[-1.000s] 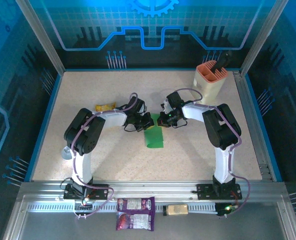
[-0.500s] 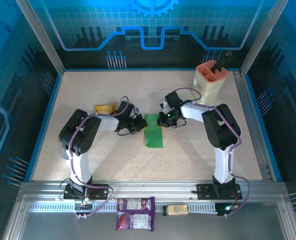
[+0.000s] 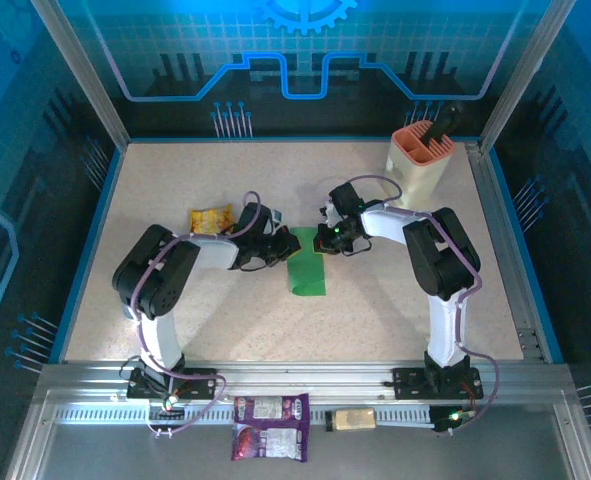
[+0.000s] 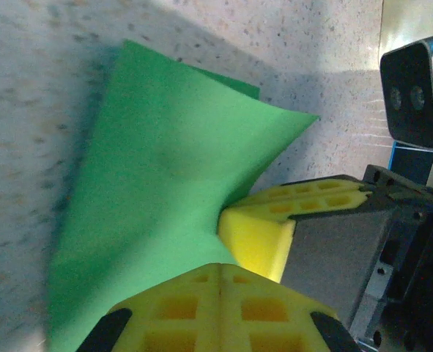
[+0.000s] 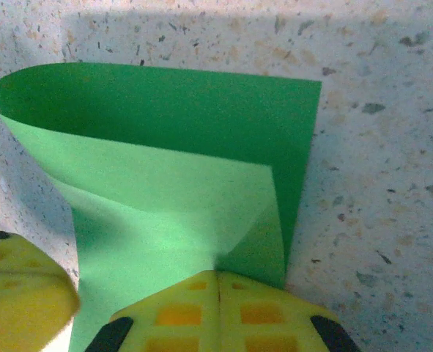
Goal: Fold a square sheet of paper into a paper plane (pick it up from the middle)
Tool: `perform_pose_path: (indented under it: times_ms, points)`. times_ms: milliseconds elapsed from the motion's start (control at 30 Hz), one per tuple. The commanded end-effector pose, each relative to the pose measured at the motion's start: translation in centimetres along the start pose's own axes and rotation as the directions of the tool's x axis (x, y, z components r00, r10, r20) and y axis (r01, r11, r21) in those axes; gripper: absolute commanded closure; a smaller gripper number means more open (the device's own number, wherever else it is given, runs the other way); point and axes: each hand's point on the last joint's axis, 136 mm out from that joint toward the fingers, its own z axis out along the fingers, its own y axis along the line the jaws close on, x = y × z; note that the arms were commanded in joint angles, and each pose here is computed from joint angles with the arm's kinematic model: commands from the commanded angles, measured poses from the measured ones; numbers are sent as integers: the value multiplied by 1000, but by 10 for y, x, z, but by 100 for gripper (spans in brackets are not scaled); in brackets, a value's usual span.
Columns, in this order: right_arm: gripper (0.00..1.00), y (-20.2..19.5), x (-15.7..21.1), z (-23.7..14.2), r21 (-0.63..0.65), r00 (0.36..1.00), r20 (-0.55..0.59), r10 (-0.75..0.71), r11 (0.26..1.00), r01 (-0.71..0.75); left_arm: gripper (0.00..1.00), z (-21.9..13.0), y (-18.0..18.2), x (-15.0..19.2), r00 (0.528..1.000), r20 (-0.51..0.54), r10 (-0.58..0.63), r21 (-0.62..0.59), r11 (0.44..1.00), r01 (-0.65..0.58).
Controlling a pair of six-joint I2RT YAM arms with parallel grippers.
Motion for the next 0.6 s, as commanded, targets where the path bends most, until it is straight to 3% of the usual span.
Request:
perform_pose_path:
  times_ms: [0, 167, 400, 567]
  points:
    - [98, -88, 76, 27, 326, 964, -207, 166, 941, -92, 98, 13, 3, -9, 1000, 1, -29, -8, 1000, 29]
    - [98, -91, 77, 27, 342, 963, -212, 169, 935, -89, 98, 18, 21, -21, 999, 30, -38, -70, 997, 40]
    - [99, -108, 86, 24, 423, 955, -231, 189, 903, -77, 100, -2, 67, -41, 990, 101, -94, -140, 984, 107]
    - [99, -109, 89, 25, 424, 953, -231, 196, 902, -83, 100, -22, 59, -53, 991, 127, -38, -157, 986, 58]
